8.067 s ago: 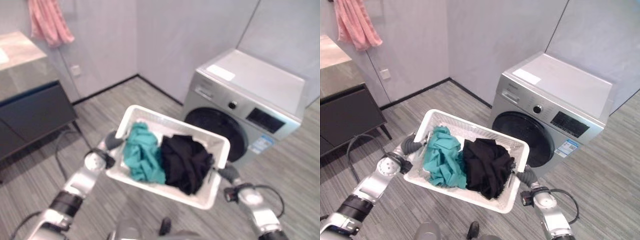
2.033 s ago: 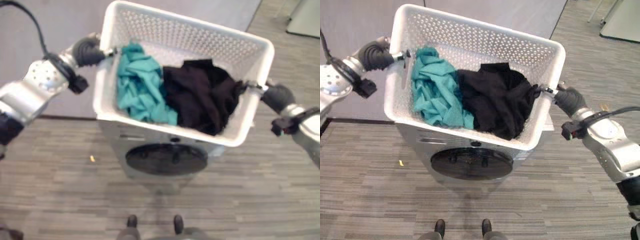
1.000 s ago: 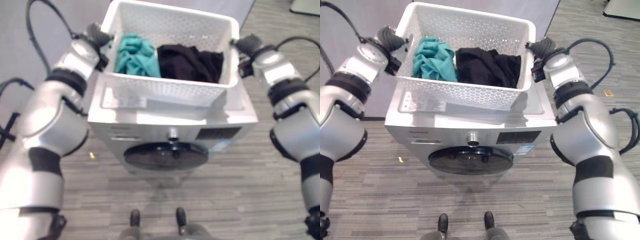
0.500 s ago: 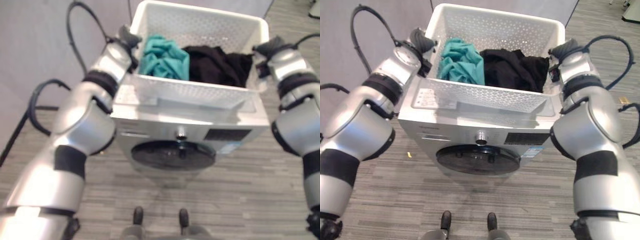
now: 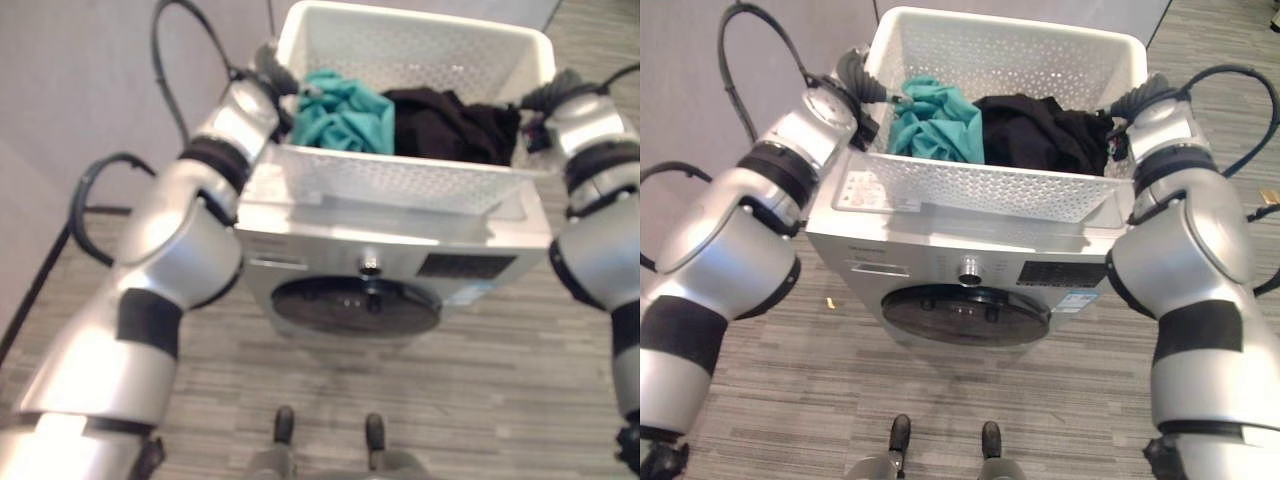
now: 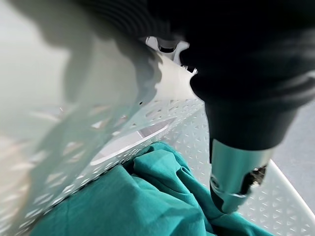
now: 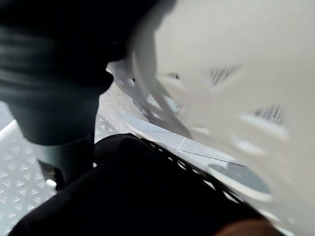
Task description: Grab the laundry basket,head to the washer,open it,put in the laundry and shut it.
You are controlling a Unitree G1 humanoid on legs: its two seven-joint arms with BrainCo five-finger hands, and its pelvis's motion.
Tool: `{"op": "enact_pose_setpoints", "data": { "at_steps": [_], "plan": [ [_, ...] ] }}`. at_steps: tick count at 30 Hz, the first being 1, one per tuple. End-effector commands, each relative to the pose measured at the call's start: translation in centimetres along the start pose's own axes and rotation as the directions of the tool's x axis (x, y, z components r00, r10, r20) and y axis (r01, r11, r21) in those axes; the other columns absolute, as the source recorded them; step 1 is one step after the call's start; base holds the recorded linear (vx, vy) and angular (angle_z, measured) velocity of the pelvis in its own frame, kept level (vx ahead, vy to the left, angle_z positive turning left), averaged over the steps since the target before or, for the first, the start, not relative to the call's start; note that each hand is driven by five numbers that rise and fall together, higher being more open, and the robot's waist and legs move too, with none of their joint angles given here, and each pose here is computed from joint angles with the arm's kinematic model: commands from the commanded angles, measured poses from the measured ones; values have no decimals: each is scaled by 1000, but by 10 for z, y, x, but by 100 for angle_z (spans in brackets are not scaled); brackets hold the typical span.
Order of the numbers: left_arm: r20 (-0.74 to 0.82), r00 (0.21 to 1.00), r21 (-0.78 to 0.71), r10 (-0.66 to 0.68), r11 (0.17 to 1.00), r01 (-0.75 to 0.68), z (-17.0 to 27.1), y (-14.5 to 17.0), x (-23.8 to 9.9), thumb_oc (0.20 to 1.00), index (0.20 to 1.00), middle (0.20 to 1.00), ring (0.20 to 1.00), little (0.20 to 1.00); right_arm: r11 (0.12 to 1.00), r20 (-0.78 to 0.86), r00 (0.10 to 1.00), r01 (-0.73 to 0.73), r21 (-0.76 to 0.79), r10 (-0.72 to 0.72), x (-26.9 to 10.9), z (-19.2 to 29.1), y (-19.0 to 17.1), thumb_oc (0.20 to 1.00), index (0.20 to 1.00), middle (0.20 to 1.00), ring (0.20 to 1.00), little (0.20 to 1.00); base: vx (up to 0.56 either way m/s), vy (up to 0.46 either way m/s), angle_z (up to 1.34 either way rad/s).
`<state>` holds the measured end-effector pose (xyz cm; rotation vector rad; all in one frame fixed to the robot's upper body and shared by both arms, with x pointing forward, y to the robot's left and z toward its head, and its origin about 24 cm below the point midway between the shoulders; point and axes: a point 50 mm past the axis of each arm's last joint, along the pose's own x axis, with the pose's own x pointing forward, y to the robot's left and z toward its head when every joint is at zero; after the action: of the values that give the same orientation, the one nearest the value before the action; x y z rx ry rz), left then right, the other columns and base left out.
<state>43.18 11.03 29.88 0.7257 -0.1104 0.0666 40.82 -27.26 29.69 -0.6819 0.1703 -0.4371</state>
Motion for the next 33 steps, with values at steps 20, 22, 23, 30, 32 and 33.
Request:
{"op": "enact_pose_setpoints", "data": {
  "at_steps": [20,22,23,30,32,33],
  "plan": [
    [366,927,-193,80,981,-9,133,26,-27,1000,1000,1000,1000,1000,972,312,943,41,232,-114,-39,117,-40,1000,1000,1000,1000,1000,19,-3,1],
    [378,918,-217,119,975,-37,137,36,-29,1000,1000,1000,1000,1000,964,362,925,15,264,-114,-47,132,-35,1000,1000,1000,1000,1000,125,8,-10],
    [386,914,-213,126,976,-44,140,38,-30,1000,1000,1000,1000,1000,964,372,921,11,267,-114,-48,134,-34,1000,1000,1000,1000,1000,78,1,-9],
    [429,892,-141,147,985,-95,149,43,-34,1000,1000,1000,1000,1000,964,415,905,-25,263,-90,-53,145,-24,1000,1000,1000,1000,1000,48,-11,-5],
    [426,894,-112,140,989,-102,148,41,-34,1000,1000,1000,1000,1000,966,421,903,-29,256,-84,-54,146,-22,1000,1000,1000,1000,1000,34,-8,-7],
    [427,894,-108,136,989,-99,148,40,-34,1000,1000,1000,1000,1000,968,420,904,-28,251,-83,-53,146,-21,1000,1000,1000,1000,1000,0,0,0]
  ]
}}
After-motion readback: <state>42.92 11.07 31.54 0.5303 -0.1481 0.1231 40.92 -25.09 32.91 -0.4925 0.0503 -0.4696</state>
